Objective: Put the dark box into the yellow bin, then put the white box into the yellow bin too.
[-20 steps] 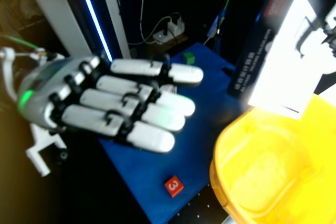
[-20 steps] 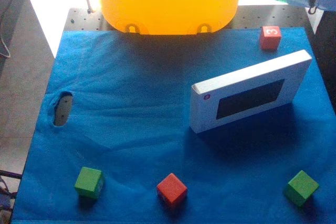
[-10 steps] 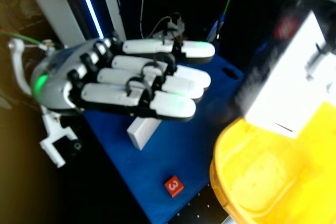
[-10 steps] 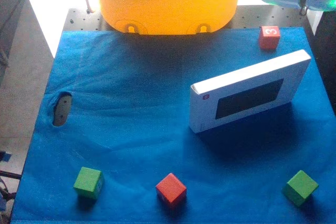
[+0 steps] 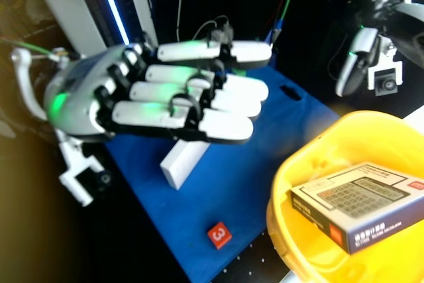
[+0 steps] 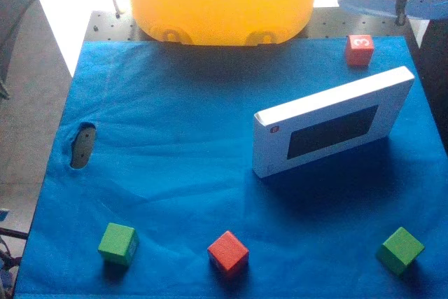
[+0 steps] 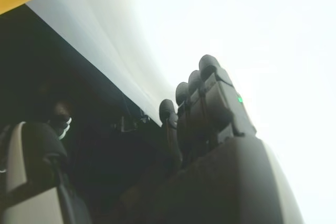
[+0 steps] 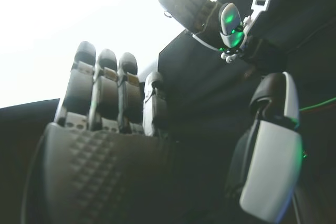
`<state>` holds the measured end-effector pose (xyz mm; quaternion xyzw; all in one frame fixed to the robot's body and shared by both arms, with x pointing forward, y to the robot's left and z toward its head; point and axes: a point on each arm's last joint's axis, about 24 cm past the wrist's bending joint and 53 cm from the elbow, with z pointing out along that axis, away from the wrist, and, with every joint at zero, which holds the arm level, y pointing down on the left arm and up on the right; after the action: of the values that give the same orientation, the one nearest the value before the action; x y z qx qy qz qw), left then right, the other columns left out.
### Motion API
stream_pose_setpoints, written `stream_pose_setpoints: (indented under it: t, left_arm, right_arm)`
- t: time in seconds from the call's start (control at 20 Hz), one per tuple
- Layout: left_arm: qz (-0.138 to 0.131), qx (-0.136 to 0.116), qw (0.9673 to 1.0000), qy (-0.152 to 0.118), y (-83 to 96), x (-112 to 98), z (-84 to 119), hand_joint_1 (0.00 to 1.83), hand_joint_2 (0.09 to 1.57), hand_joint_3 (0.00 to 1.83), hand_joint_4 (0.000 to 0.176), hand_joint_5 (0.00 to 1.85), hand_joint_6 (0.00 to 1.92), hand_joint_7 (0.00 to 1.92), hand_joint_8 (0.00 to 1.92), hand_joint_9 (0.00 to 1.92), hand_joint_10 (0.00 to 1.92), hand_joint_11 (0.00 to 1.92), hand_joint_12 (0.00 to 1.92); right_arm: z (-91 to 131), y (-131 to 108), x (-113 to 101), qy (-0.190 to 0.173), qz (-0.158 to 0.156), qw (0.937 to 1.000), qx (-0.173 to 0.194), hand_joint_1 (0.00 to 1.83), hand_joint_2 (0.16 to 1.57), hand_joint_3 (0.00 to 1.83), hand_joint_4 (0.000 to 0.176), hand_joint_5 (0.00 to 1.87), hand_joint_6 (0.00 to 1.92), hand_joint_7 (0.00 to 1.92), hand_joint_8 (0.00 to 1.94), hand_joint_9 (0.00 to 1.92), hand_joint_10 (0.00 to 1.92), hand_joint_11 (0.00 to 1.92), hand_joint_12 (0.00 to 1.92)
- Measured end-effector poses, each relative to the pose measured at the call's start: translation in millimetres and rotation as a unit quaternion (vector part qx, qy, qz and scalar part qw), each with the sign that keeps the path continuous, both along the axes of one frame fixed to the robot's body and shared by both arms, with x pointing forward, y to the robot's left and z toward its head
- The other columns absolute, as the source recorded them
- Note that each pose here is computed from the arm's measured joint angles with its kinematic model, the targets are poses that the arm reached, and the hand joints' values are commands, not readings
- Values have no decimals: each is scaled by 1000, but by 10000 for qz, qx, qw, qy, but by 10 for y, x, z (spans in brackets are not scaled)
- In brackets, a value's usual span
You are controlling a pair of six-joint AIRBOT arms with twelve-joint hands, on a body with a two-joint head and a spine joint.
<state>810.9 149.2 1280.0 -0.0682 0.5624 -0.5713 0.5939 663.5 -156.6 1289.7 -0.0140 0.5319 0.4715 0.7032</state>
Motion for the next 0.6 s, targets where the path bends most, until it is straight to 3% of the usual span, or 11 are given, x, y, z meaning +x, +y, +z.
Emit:
stream_pose_setpoints:
  t: [0.05,0.1,0.15,0.2,0.25,0.3,0.35,0.45,0.5,0.55,0.6]
  left_arm:
    - [2,13,10000,-1,24,-15,1,1015,794,0,117,259,1,247,0,209,1,201,49]
    - [-13,-3,10000,7,45,-41,13,998,792,0,140,260,1,234,0,184,0,170,31]
    - [-36,-41,10000,-4,66,-72,40,995,785,0,139,264,3,229,0,188,3,173,31]
    - [-38,-42,10000,-11,92,-93,53,1008,778,0,153,317,22,227,0,168,0,185,34]
    - [-31,-41,10000,-19,119,-109,65,1018,781,0,144,351,11,226,0,164,0,191,32]
    - [-9,-63,10000,-12,166,-117,53,1044,767,0,145,409,27,243,7,172,3,211,39]
    - [22,-50,10000,6,212,-120,39,1035,768,0,135,427,27,246,6,163,0,205,35]
    - [41,9,10000,58,253,-144,8,1029,768,0,140,413,18,245,5,163,1,214,39]
    - [29,-17,10000,66,266,-167,16,1008,783,2,156,372,4,194,0,120,0,178,23]
    - [-7,-36,10000,50,256,-200,23,986,768,0,136,366,1,223,14,170,22,211,37]
    - [-46,-28,10000,38,240,-228,18,1000,769,0,128,321,0,235,5,203,12,199,28]
  right_arm:
    - [2,25,-30,12,43,10000,7,608,729,0,145,95,0,241,4,180,6,144,41]
    - [4,60,-74,33,98,9999,13,585,710,0,155,103,4,244,3,198,10,172,53]
    - [12,96,-124,42,158,9999,25,580,711,0,152,98,1,226,0,185,4,161,48]
    - [3,118,-159,76,194,9998,43,571,707,0,161,93,0,219,0,189,5,175,54]
    - [-30,142,-199,157,227,9996,98,588,692,0,169,92,0,211,0,188,4,175,54]
    - [-98,161,-221,251,251,9993,73,615,695,0,165,58,0,167,0,158,0,143,40]
    - [-165,177,-232,326,270,9991,15,632,679,0,165,77,9,184,9,164,5,154,45]
    - [-280,179,-216,501,251,9984,-81,656,665,0,163,99,16,189,10,181,11,155,45]
    - [-335,186,-197,617,237,9977,-128,667,644,0,173,103,12,174,2,179,7,138,38]
    - [-407,211,-195,712,258,9968,-245,572,674,0,159,57,8,170,2,173,3,152,43]
    - [-457,241,-198,773,289,9961,-314,598,680,2,151,83,17,188,8,165,0,129,34]
